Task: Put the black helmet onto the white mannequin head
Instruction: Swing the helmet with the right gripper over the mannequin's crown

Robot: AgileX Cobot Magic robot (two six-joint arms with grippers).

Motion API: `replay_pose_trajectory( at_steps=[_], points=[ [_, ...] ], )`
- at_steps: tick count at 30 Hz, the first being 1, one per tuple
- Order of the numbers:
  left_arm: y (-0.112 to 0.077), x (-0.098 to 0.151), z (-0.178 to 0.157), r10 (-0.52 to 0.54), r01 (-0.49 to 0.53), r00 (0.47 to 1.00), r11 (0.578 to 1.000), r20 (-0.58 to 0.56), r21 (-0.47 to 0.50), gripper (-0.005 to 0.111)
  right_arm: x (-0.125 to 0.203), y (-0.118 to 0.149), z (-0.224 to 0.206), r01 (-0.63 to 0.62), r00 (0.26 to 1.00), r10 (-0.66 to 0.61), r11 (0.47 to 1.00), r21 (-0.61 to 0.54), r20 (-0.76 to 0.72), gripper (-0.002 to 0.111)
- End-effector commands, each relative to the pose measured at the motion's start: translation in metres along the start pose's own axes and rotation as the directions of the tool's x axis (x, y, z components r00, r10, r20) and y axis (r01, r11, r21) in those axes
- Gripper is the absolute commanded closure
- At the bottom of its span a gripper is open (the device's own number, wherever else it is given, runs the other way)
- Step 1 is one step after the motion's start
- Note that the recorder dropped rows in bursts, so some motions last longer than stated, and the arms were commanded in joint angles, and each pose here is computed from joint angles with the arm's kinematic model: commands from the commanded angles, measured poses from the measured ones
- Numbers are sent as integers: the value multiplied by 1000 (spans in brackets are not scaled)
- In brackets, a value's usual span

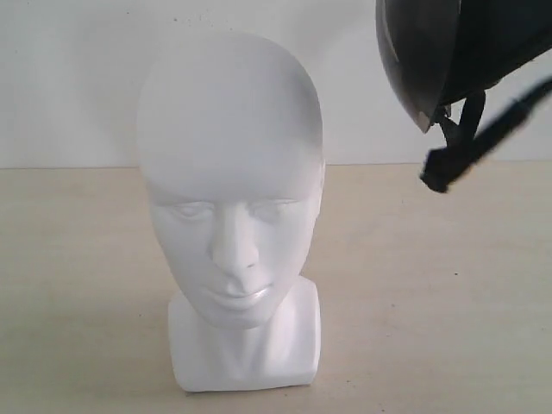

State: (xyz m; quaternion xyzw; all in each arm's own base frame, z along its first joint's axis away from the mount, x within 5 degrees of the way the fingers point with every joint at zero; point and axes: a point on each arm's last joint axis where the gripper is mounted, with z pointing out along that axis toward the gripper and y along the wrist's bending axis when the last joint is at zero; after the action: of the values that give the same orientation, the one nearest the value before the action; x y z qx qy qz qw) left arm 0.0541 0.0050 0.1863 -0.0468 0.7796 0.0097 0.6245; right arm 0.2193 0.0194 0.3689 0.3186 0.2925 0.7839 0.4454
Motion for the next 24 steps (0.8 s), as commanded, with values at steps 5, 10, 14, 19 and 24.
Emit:
replay_pose_trajectory(
  at_steps=[5, 10, 14, 19, 24],
  points=[
    [0, 1, 0, 6, -6, 1000, 1000, 2, 0, 102, 10, 30, 32, 6, 993, -27, 982, -187, -111, 108],
    [0, 1, 0, 6, -6, 1000, 1000, 2, 0, 102, 17, 27, 50, -25, 988, -5, 980, -197, -152, 108],
    [0, 1, 0, 6, -6, 1000, 1000, 2, 0, 102, 33, 13, 65, -42, 979, 4, 982, -182, -206, 108],
    [0, 1, 0, 6, -6, 1000, 1000, 2, 0, 102, 45, -9, 84, -44, 970, 3, 986, -163, -242, 108],
    [0, 1, 0, 6, -6, 1000, 1000, 2, 0, 102, 45, -20, 108, -43, 964, -5, 984, -175, -265, 108]
  ],
)
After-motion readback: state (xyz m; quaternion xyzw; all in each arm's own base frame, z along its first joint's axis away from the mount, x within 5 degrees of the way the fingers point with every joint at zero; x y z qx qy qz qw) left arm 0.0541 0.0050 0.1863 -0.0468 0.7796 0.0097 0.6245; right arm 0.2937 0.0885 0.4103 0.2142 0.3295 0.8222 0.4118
